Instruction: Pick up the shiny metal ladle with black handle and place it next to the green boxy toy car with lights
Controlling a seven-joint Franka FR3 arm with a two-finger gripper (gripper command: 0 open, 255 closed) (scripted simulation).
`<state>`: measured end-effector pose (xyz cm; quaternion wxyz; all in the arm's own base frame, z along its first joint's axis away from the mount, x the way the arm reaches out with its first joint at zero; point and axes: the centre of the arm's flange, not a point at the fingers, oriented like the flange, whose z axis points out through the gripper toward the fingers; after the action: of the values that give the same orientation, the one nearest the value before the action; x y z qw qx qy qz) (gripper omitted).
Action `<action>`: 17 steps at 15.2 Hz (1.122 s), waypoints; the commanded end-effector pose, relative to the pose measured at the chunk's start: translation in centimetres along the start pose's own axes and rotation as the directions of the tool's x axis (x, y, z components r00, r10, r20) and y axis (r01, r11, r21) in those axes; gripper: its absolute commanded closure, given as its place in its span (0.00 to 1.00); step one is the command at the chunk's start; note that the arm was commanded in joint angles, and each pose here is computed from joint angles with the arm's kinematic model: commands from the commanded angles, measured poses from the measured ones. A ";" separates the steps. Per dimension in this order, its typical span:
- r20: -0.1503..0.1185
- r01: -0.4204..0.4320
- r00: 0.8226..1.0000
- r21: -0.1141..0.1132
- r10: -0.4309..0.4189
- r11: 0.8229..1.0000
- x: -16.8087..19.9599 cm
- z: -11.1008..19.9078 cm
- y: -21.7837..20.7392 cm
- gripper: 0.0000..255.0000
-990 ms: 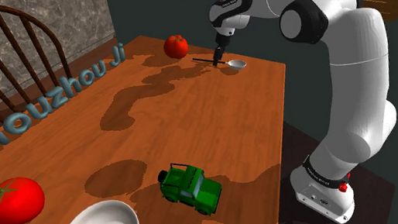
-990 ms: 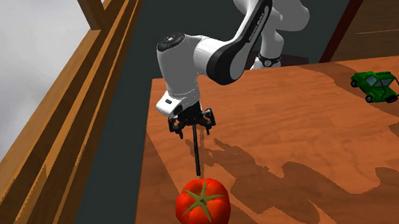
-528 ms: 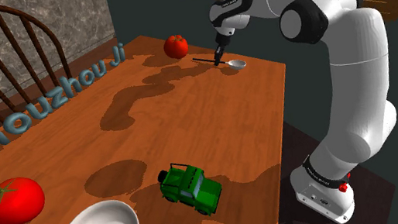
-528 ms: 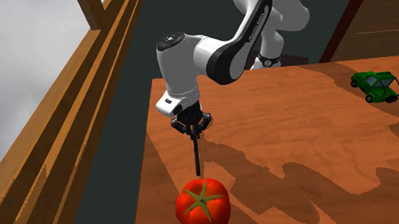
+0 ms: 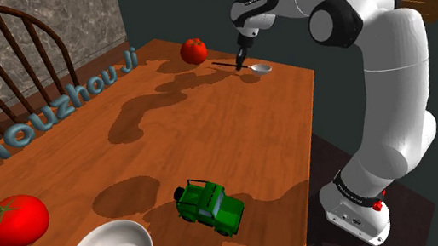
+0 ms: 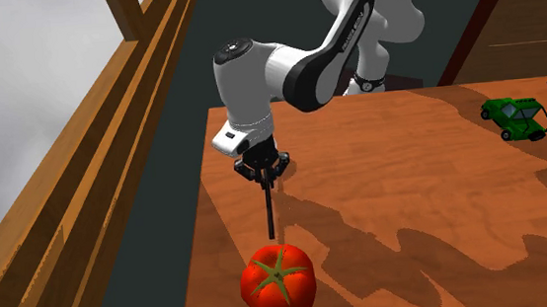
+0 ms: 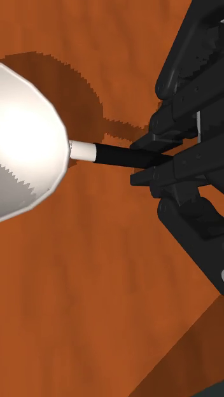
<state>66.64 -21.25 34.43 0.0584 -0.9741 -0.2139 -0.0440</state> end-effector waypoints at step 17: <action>0.000 0.000 1.000 0.000 0.000 1.000 1.0 -9.3 -0.9 1.00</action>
<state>66.60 -21.24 43.15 0.0584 -0.9741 -0.2138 -0.0440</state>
